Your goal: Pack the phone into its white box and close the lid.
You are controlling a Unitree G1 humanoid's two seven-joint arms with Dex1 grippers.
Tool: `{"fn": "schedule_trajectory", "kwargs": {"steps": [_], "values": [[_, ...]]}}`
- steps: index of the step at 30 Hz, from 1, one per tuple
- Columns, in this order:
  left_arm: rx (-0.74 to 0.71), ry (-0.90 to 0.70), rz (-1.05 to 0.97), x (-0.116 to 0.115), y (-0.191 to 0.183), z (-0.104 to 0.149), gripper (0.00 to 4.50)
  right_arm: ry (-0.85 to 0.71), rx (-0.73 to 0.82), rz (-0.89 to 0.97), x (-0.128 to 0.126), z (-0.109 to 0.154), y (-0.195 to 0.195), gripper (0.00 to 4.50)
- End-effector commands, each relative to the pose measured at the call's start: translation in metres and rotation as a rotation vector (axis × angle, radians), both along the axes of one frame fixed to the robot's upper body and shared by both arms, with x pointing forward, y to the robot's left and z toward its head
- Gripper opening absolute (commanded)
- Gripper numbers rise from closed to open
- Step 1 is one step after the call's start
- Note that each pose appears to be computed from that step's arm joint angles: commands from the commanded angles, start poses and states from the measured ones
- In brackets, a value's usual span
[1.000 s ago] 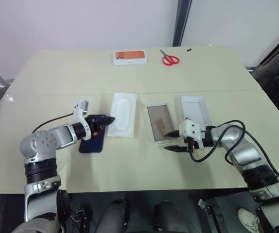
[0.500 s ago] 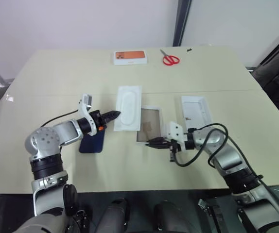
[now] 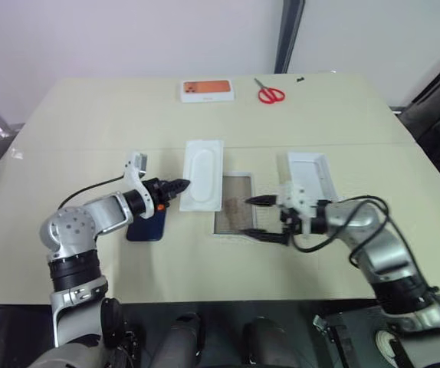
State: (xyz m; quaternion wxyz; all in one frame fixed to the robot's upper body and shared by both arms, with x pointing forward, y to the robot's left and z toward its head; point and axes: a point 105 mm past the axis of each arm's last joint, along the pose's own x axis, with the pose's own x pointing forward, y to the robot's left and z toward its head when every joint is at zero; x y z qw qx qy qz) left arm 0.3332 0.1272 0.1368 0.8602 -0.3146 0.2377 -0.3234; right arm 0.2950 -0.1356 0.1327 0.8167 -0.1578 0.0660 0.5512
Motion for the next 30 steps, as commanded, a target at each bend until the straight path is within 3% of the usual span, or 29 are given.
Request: {"fn": "schedule_trajectory", "kwargs": {"steps": [1, 8, 24, 27, 30], "values": [[-0.023, -0.037, -0.01, -0.002, -0.012, 0.007, 0.0, -0.056, 0.007, -0.029, 0.002, 0.016, -0.015, 3.87], [-0.019, -0.021, -0.01, -0.005, -0.034, 0.003, 0.0, -0.076, 0.004, -0.064, 0.008, 0.014, -0.018, 3.87], [0.024, 0.004, -0.088, -0.019, -0.046, -0.009, 0.0, -0.097, 0.027, -0.072, 0.015, 0.015, -0.013, 3.87], [-0.012, 0.024, -0.133, -0.024, -0.05, -0.009, 0.9, -0.097, 0.026, -0.074, 0.016, 0.014, -0.013, 3.92], [0.03, -0.008, -0.115, -0.022, -0.049, -0.006, 2.36, -0.099, 0.027, -0.077, 0.017, 0.013, -0.013, 3.92]]}}
